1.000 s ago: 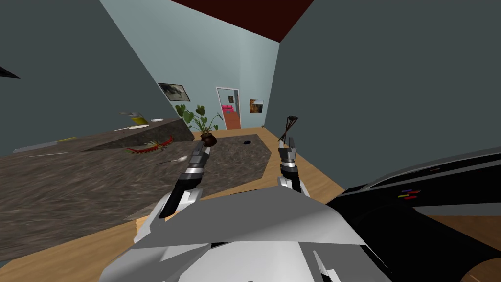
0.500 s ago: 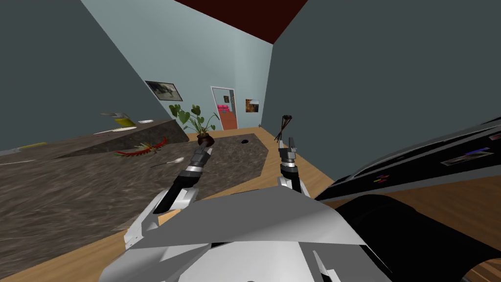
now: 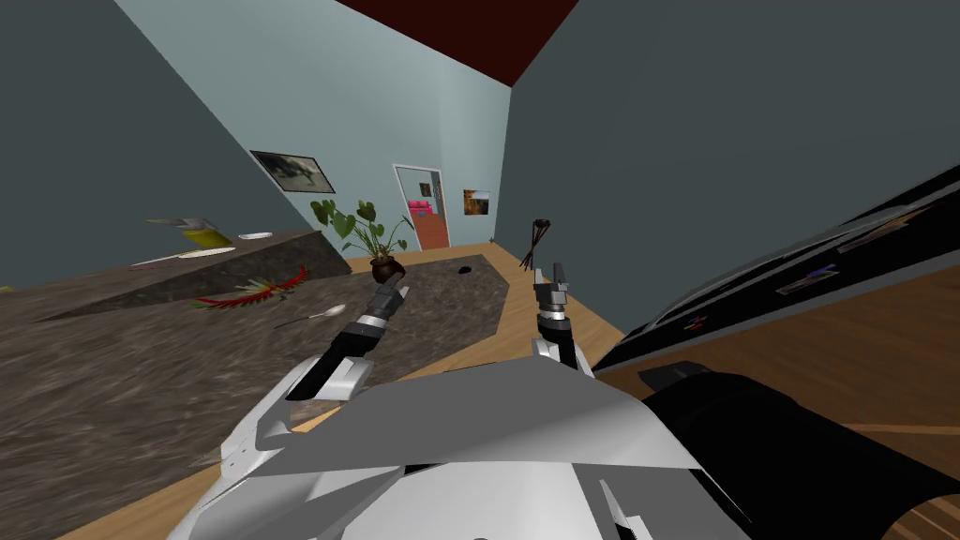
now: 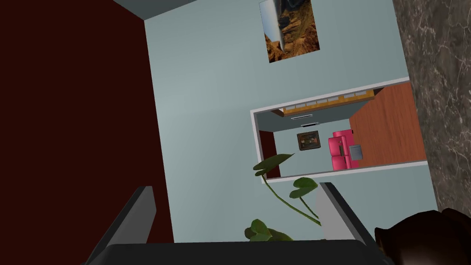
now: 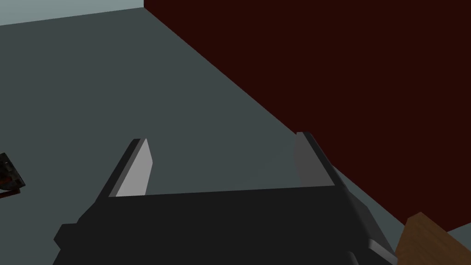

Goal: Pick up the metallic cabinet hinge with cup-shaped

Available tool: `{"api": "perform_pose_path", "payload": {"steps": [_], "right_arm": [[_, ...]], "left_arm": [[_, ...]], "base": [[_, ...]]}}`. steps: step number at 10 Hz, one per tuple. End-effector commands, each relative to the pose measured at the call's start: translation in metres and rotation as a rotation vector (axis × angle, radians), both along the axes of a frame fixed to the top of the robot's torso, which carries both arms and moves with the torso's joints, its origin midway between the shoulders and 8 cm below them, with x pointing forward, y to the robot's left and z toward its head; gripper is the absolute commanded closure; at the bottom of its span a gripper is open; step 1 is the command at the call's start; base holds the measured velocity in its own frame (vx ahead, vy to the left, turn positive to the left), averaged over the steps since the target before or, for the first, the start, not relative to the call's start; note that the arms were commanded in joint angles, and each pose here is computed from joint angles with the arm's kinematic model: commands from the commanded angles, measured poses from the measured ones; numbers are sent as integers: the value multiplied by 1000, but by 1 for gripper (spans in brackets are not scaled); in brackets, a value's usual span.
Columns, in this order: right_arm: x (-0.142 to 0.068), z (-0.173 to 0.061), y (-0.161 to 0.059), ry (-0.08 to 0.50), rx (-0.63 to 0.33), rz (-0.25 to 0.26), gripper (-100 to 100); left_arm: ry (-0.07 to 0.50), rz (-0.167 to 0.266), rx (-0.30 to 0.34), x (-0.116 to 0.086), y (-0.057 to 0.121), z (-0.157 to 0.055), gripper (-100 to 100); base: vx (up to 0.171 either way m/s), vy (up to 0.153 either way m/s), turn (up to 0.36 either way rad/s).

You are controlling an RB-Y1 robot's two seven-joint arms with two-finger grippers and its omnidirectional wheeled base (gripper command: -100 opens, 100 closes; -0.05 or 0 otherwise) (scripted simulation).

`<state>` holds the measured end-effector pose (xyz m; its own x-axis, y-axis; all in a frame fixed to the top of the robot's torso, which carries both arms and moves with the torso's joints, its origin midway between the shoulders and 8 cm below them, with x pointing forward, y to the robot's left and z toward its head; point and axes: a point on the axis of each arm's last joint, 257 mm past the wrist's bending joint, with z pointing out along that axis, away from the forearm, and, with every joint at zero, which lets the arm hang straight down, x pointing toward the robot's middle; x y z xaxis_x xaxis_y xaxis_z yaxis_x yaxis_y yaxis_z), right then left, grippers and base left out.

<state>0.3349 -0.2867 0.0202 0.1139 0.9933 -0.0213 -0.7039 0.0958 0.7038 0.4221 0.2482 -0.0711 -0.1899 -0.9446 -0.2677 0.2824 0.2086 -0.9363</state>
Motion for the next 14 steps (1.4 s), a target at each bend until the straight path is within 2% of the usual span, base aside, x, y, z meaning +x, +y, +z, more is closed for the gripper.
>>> {"api": "perform_pose_path", "payload": {"steps": [1,2,3,4,5,6,7,8,9,10,11,12,13,14], "right_arm": [[0,0,0,0,0,0,0],[0,0,0,0,0,0,0],[0,0,0,0,0,0,0],[0,0,0,0,0,0,0],[0,0,0,0,0,0,0],[0,0,0,0,0,0,0],[0,0,0,0,0,0,0],[0,0,0,0,0,0,0],[0,0,0,0,0,0,0],[0,0,0,0,0,0,0],[0,0,0,0,0,0,0],[0,0,0,0,0,0,0],[0,0,0,0,0,0,0],[0,0,0,0,0,0,0]], "left_arm": [[55,-12,8,4,2,-11,-100],[58,-19,29,4,2,-11,-100],[107,-25,28,7,4,-21,-100],[111,-32,51,7,4,-22,-100],[162,-35,49,9,7,-33,-100],[165,-42,74,9,8,-33,-100],[219,-44,77,11,11,-45,-100],[222,-50,99,10,12,-45,-100],[277,-48,98,11,16,-58,-100],[281,-54,126,11,17,-58,-100],[337,-50,123,11,22,-72,-100],[341,-56,153,10,24,-72,-100],[399,-50,157,9,30,-85,-100],[402,-54,180,9,32,-85,-100]], "base": [[-40,19,-156],[-37,22,-89],[-42,20,-221],[-35,19,-95],[-31,18,-190],[-24,18,-102],[-34,15,-179],[-29,18,-115],[-26,19,-231],[-21,22,-109],[-22,14,-196],[-18,15,-125],[-14,17,-215],[-12,19,-120]]}}
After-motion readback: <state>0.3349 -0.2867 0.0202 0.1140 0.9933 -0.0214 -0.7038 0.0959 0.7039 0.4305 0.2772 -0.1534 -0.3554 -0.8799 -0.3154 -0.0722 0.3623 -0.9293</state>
